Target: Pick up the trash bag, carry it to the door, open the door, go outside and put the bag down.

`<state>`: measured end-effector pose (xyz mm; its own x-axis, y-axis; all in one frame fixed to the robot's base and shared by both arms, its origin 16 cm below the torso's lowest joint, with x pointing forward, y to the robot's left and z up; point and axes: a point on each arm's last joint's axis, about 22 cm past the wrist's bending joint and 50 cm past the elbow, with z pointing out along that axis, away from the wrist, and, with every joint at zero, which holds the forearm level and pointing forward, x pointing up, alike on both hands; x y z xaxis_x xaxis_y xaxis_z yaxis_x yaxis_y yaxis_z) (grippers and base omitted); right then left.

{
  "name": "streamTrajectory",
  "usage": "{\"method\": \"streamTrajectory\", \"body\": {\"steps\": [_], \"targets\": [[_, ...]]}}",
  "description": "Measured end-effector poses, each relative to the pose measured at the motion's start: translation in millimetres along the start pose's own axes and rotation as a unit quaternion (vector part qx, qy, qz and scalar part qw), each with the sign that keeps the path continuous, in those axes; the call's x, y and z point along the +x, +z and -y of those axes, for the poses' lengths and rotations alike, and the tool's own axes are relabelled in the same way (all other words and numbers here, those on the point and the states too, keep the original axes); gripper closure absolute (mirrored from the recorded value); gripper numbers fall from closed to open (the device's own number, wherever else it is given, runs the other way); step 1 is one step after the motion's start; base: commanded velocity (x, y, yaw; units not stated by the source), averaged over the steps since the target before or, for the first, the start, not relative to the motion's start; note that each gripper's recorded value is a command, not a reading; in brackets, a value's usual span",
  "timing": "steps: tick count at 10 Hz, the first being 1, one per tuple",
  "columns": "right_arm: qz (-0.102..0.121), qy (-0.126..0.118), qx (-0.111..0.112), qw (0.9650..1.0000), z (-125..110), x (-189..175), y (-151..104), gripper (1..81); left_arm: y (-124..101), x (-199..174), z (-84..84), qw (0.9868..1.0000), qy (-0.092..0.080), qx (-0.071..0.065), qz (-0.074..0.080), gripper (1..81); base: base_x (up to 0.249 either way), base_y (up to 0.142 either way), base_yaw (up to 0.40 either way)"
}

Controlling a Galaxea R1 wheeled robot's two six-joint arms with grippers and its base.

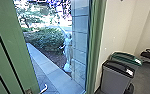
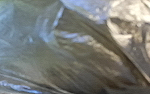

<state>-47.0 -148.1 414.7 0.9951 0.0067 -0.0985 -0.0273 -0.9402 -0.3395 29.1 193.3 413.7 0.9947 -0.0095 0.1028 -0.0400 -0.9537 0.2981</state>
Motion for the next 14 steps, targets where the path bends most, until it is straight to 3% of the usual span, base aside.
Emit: {"method": "streamTrajectory", "body": {"steps": [11, 14], "targets": [[0.003, 0.000, 0.001, 1.0000, 1, -5, 0, 1.0, -3, -2, 9.5, 1.0000, 0.004, 0.004, -0.001, 81.1, 0.000, 0.000, 0.202], [-0.002, -0.001, 0.004, 1.0000, 1, -3, 0, 1.0, -7, -4, 8.0, 0.9999, 0.003, -0.010, 0.000, 81.1, 0.000, 0.000, 0.244]]}}
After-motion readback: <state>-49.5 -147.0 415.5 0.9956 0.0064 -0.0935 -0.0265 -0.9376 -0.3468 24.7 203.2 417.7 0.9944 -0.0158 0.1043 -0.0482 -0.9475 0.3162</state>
